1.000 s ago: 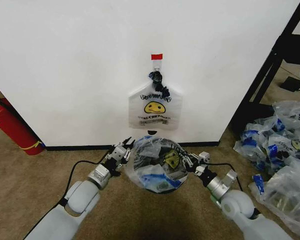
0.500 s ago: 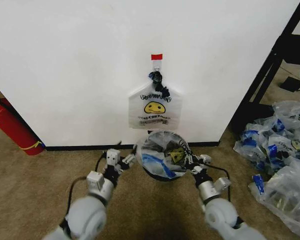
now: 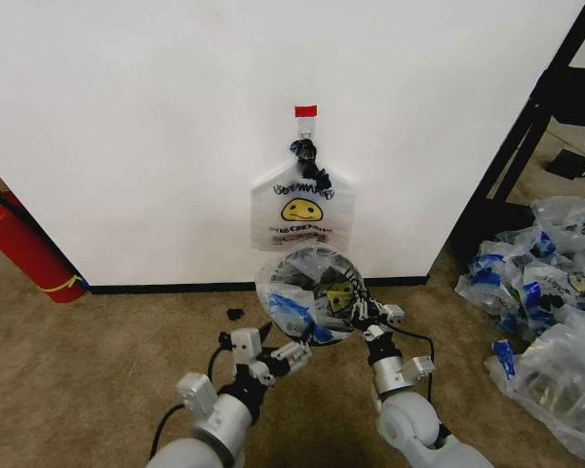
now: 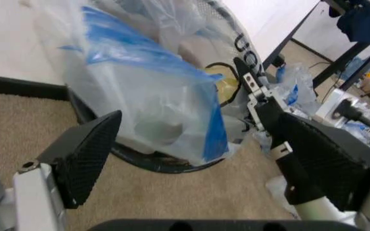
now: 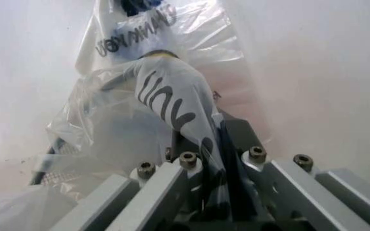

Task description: Pick up the garbage bag from the wall and place it over the trash bin.

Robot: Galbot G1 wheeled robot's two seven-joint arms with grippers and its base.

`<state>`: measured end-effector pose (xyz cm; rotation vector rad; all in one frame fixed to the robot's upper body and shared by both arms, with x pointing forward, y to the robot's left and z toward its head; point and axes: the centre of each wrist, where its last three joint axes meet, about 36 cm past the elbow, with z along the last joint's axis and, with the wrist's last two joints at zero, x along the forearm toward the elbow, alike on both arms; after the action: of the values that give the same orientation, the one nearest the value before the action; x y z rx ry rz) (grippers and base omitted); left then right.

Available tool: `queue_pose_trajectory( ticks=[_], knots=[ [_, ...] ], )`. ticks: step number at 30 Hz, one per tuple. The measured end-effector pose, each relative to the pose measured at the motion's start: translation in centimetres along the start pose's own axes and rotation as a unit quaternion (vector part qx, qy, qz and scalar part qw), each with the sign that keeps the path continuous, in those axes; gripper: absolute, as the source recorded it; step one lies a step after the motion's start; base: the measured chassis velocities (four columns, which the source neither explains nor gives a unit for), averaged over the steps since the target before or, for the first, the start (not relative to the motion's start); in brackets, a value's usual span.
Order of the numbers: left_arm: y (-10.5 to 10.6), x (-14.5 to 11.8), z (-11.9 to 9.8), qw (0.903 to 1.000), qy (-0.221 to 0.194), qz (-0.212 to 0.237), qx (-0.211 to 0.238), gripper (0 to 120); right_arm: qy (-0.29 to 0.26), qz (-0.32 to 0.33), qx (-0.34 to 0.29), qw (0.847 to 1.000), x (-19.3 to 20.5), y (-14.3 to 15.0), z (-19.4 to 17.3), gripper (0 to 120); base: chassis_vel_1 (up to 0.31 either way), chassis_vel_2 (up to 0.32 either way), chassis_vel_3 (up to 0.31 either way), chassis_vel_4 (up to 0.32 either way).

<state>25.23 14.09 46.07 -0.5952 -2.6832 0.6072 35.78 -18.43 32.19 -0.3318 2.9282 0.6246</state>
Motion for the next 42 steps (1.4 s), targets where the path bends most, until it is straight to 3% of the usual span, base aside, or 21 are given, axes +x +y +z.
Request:
queue_pose_trajectory(
  ticks=[6, 9, 19, 25, 28, 35, 42],
  knots=[
    [-0.6, -1.1, -0.3, 0.9999, 0.001, 0.007, 0.016, 81, 0.0, -0.004, 0.001, 1.0, 0.1, 0.2, 0.0, 2, 0.0, 0.0, 0.0, 0.0],
    [-0.5, -2.0, -0.3, 0.9999, -0.001, 0.003, 0.016, 65, 0.001, -0.006, 0.0, 1.0, 0.3, 0.2, 0.0, 2, 0.0, 0.0, 0.0, 0.0],
    [0.3, -3.1, -0.2, 0.9999, 0.001, -0.01, 0.005, 32, 0.0, -0.011, 0.0, 1.0, 0.3, 0.3, -0.1, 2, 0.0, 0.0, 0.0, 0.0],
    [0.5, -3.3, -0.3, 1.0, 0.001, -0.009, 0.0, 6, 0.001, -0.011, -0.001, 1.0, 0.2, 0.4, -0.2, 2, 0.0, 0.0, 0.0, 0.0],
    [0.7, -3.4, -0.3, 1.0, 0.001, -0.007, -0.002, 0, 0.001, -0.011, -0.002, 1.0, 0.2, 0.4, -0.2, 2, 0.0, 0.0, 0.0, 0.0],
    [1.1, -2.8, -0.3, 0.9996, -0.009, 0.023, -0.008, 0, 0.001, 0.003, -0.017, 1.0, 0.0, 0.5, -0.4, 2, 0.0, 0.0, 0.0, 0.0],
    [1.9, -1.4, 1.2, 0.9991, -0.014, 0.029, -0.029, 0, 0.001, 0.05, -0.081, 0.995, -1.2, 1.4, -1.7, 2, 0.0, 0.0, 0.0, 0.0]
  ],
)
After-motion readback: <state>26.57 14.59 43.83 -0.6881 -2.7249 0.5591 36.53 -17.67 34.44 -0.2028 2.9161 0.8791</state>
